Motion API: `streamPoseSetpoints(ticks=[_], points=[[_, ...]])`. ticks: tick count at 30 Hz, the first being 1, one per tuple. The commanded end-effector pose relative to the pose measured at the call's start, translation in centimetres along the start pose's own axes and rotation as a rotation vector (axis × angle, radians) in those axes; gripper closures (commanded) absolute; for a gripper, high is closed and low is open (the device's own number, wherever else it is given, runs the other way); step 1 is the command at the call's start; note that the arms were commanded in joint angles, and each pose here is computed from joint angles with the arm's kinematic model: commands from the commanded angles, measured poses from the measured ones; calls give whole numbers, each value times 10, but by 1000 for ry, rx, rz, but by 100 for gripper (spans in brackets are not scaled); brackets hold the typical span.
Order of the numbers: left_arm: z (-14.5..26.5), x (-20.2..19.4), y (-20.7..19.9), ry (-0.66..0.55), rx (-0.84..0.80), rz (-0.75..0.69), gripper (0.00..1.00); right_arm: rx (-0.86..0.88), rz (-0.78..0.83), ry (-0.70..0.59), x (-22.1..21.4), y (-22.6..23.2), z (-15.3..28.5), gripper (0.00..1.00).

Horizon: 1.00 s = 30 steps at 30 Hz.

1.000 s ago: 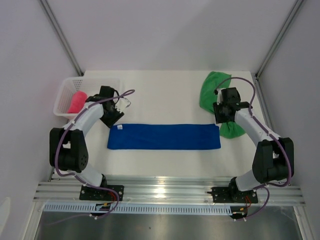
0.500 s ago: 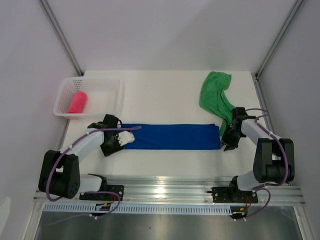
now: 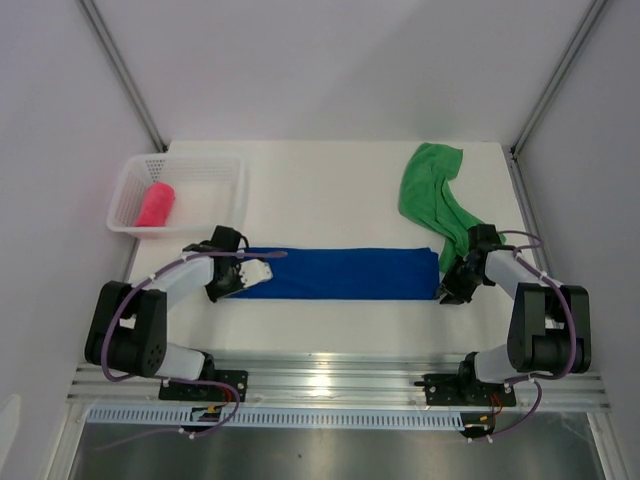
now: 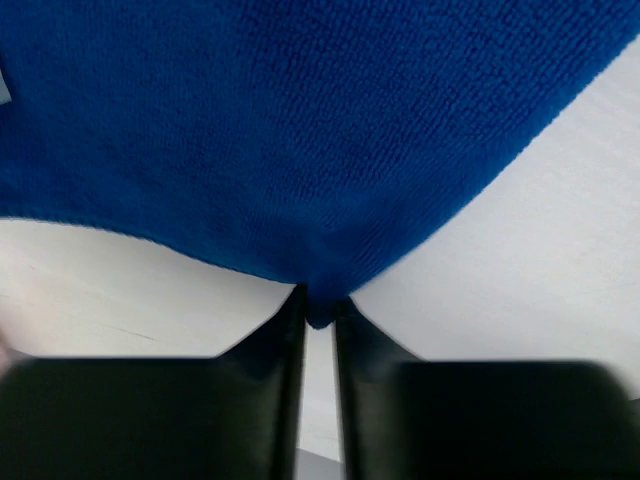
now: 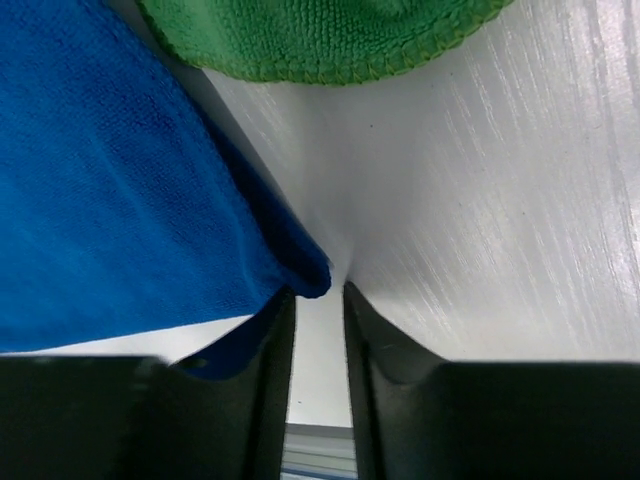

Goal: Roll the towels
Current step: Fold the towel

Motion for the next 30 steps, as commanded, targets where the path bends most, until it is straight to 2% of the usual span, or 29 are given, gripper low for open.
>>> streamPoseSetpoints(ticks=[1, 2, 4, 8, 20, 30], points=[[-16, 1, -5, -6, -10, 0, 86, 11, -27, -39, 5, -2, -6, 74], [-16, -1, -5, -3, -2, 2, 91, 11, -32, -49, 6, -2, -5, 81], [-15, -3, -4, 6, 13, 6, 99, 22, -33, -73, 9, -2, -2, 89], [-8, -4, -3, -10, 43, 19, 99, 21, -35, -74, 7, -7, -1, 100], [13, -9, -14, -40, 39, 33, 99, 73, -67, -139, -5, -10, 31, 100], [25, -18, -51, -35, -88, -6, 99, 15, -150, -196, -31, -24, 59, 100]])
Point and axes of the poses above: each gripper's point midway between its finger pads, its own z axis back along the fingers, its own y axis along the line the jaws close on, x = y × z, the point moved 3 cm from there along z, back along the fingers, and after that the axes turned 13 degrees about -z, right-handed, at the moved point
